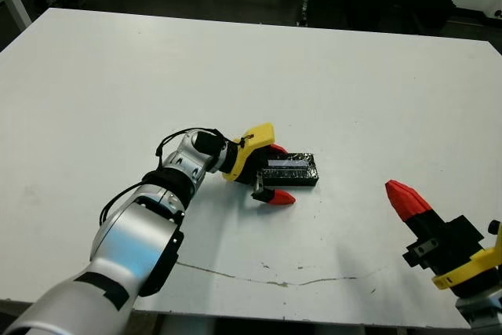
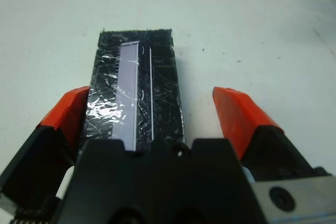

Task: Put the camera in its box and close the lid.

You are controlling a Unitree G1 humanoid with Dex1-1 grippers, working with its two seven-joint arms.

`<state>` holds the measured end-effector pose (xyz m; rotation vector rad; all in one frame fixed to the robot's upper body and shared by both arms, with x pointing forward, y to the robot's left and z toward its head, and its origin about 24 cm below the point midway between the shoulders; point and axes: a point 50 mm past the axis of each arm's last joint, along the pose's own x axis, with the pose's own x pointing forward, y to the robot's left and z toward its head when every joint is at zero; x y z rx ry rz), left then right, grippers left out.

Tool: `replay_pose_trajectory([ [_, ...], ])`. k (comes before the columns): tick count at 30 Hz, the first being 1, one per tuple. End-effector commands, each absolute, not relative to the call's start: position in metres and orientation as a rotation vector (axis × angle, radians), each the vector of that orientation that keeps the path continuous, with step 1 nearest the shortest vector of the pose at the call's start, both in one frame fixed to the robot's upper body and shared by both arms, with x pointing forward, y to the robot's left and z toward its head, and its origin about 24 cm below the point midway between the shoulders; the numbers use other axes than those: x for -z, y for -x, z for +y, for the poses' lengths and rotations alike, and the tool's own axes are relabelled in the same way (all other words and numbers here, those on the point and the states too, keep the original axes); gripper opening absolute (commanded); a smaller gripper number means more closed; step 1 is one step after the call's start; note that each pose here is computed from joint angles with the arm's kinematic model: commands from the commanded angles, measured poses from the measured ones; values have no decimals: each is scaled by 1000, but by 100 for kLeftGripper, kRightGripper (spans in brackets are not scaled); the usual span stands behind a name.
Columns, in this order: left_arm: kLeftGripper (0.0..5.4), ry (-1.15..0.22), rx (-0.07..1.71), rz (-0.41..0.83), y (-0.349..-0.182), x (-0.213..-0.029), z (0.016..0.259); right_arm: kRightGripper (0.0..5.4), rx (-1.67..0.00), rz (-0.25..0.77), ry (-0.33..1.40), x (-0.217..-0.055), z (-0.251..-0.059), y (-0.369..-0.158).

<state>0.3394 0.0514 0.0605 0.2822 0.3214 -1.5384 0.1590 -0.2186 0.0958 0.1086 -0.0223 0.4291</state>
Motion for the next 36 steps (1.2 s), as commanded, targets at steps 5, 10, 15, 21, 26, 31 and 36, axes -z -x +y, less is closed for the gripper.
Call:
replay_pose_trajectory([
  [5,539,-194,1476,269,-351,-82,98,0,-426,-39,-105,-92,-217,-158],
  [10,539,-303,1330,187,-360,-107,139,0,-426,-30,-100,-92,-215,-159],
  [15,539,-367,1286,154,-362,-126,167,0,-431,-38,-110,-91,-215,-159],
  [21,539,-274,1314,39,-358,-149,176,0,-432,-34,-86,-92,-216,-159],
  [26,520,14,1034,-65,-350,-142,158,0,-430,-38,-92,-92,-215,-160],
  [31,453,-9,831,-108,-323,-127,120,0,-432,-32,-105,-91,-215,-160],
  [36,374,-16,776,-93,-309,-112,86,0,-426,-30,-104,-91,-214,-160],
])
